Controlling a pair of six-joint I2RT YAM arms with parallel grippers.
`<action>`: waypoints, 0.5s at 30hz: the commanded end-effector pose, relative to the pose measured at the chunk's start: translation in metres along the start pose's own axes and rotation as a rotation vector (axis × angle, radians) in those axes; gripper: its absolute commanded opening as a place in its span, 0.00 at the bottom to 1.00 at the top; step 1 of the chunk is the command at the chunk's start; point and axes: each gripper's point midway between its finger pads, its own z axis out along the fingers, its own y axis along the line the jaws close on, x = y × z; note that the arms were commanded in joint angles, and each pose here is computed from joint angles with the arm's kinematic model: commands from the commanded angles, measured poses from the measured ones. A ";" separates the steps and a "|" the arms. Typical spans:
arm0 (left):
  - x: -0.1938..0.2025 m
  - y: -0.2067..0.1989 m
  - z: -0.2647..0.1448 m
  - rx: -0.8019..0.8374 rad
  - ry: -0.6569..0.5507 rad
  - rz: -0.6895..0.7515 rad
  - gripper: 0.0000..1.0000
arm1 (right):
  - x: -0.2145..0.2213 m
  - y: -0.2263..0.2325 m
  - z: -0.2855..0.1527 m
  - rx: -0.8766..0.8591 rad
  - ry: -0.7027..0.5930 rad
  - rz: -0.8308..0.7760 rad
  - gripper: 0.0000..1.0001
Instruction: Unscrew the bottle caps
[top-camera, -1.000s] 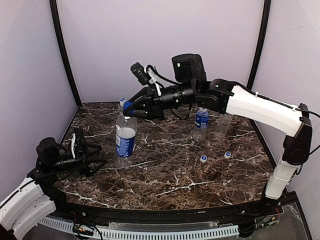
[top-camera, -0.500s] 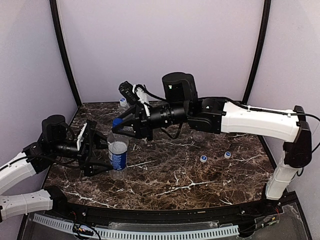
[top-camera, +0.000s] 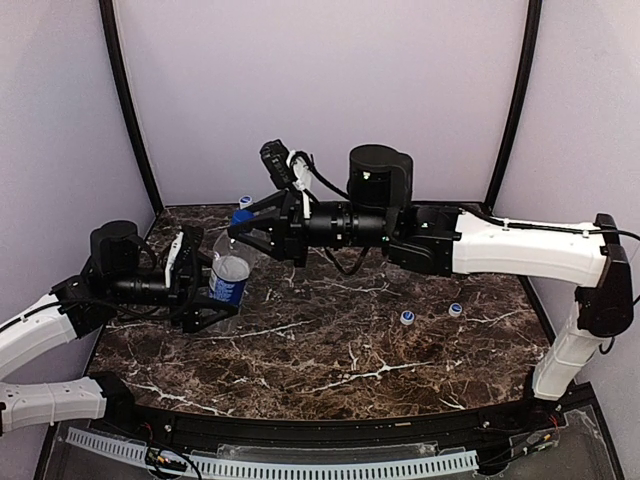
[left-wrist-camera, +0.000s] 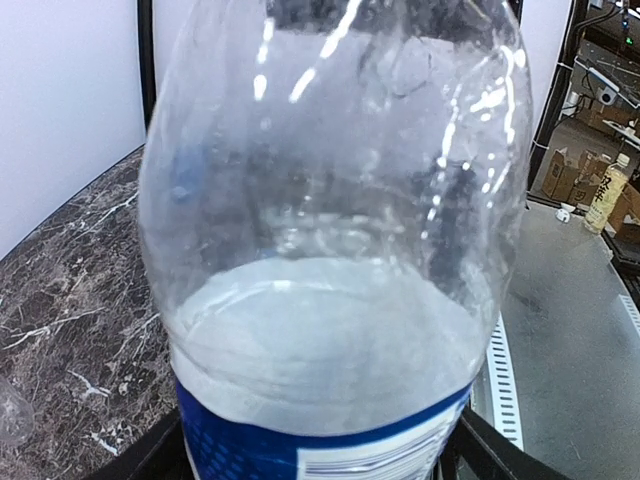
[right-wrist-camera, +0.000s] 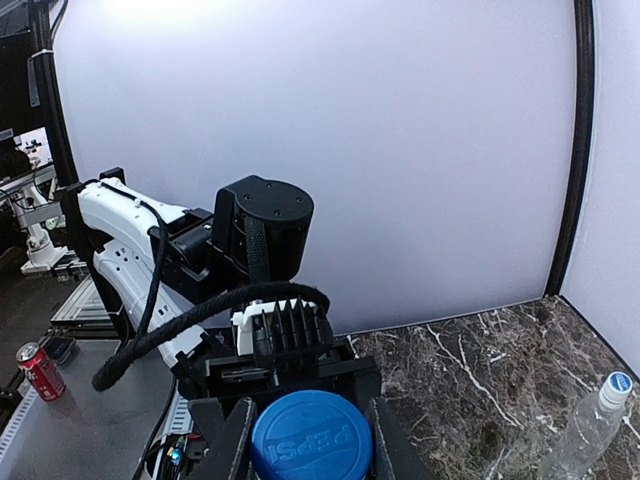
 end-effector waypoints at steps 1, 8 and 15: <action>-0.012 -0.001 0.000 0.008 -0.021 0.043 0.83 | -0.024 0.004 -0.006 0.006 -0.084 -0.006 0.00; -0.018 0.000 -0.001 0.002 -0.038 0.063 0.98 | -0.021 0.002 -0.005 0.012 -0.076 0.000 0.00; -0.018 -0.002 0.000 0.014 -0.042 0.052 0.55 | -0.020 0.001 -0.006 0.019 -0.069 0.000 0.00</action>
